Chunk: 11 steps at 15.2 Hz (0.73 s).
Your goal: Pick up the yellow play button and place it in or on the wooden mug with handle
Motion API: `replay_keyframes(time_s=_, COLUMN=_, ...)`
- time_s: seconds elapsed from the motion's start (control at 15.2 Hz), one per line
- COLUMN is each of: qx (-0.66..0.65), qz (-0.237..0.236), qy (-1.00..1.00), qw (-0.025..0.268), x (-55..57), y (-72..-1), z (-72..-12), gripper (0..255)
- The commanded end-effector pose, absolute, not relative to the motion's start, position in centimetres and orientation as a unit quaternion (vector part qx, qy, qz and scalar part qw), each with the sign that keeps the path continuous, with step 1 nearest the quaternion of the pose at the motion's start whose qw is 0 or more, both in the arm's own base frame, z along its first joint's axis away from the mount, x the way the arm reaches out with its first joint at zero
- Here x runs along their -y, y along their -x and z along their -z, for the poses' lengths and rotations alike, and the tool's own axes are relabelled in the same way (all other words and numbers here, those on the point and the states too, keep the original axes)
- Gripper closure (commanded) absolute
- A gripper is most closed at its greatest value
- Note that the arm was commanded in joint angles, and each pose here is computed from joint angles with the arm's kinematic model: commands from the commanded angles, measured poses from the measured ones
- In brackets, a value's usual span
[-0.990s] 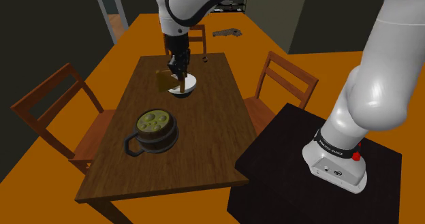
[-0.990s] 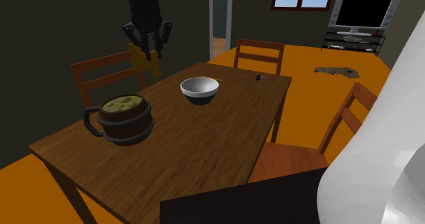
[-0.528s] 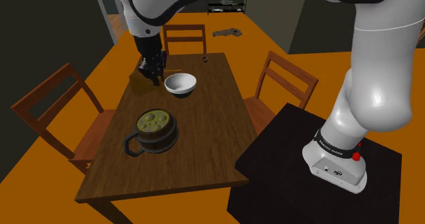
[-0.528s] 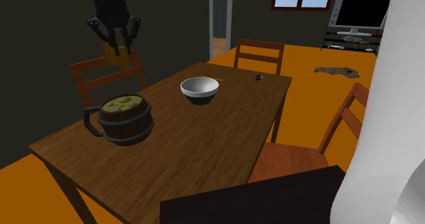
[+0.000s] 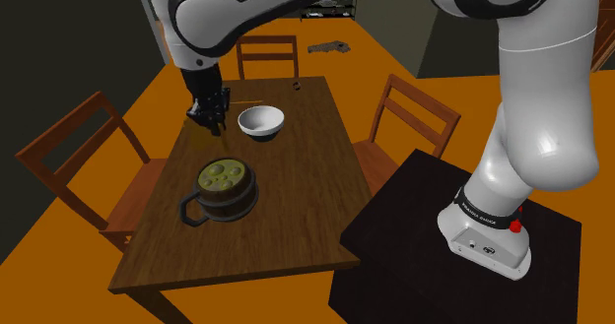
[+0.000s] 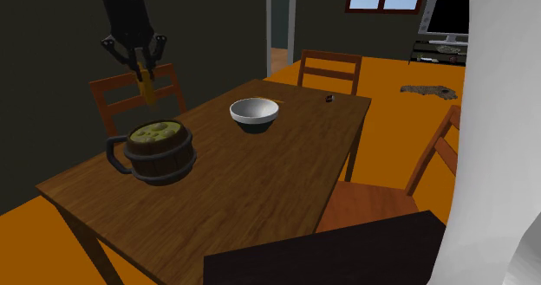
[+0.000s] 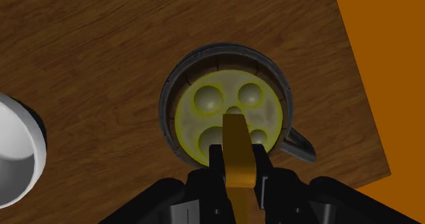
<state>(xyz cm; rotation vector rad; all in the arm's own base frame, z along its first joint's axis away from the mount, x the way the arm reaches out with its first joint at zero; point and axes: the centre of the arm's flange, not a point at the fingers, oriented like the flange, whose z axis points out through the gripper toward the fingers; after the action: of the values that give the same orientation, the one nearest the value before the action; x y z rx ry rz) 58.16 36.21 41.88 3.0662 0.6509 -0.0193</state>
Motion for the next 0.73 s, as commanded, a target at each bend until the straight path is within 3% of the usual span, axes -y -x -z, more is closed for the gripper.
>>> replay_keyframes(time_s=0.0, qx=-0.208, qz=0.006, qy=-0.978, qw=0.003, x=-36.3, y=-58.2, z=-40.9, gripper=255)
replay_keyframes(time_s=0.66, qx=-0.208, qz=0.006, qy=-0.978, qw=0.003, x=-36.3, y=-58.3, z=-35.7, gripper=255)
